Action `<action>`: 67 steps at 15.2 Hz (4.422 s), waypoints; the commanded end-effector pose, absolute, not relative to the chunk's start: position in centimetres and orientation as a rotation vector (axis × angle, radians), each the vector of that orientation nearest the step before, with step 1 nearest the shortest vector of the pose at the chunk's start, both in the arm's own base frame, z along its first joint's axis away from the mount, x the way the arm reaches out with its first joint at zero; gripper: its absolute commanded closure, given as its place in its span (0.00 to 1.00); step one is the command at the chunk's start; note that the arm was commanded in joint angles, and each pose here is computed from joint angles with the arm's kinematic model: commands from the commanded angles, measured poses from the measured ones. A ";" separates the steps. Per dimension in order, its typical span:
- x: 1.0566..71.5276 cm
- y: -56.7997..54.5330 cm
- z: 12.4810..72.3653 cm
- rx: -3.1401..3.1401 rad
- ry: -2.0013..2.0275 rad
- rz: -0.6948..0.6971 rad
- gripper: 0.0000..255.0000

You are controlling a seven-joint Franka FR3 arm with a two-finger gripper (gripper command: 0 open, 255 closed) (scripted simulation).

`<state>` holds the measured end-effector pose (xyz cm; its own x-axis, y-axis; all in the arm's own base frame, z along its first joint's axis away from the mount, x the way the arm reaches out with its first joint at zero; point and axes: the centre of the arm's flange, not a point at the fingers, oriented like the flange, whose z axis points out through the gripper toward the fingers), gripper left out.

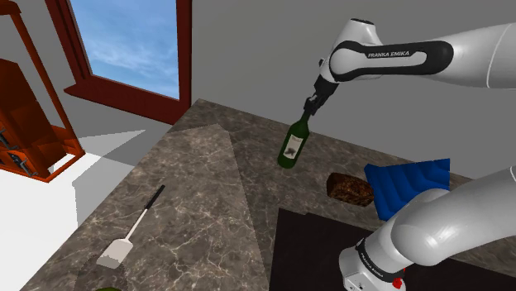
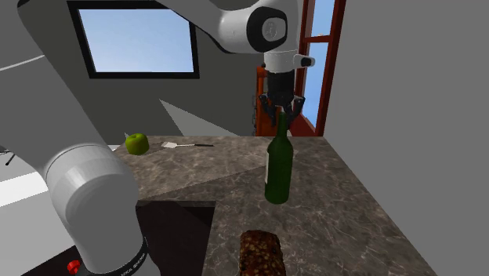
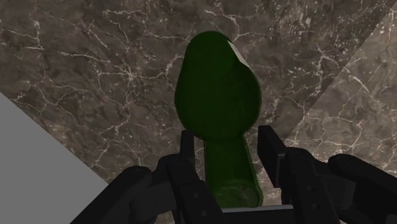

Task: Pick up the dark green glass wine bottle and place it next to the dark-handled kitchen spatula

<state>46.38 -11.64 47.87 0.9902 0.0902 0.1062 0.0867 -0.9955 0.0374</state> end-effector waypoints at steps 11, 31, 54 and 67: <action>46.4 -11.6 54.0 3.101 0.138 0.168 1.00; 44.9 14.8 54.1 3.101 0.138 0.168 1.00; 43.9 32.4 49.4 3.101 0.138 0.168 1.00; 43.9 32.4 46.9 3.101 0.138 0.168 0.00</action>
<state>43.93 32.38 46.93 0.9903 0.0903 0.1060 0.0868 -0.9955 0.0376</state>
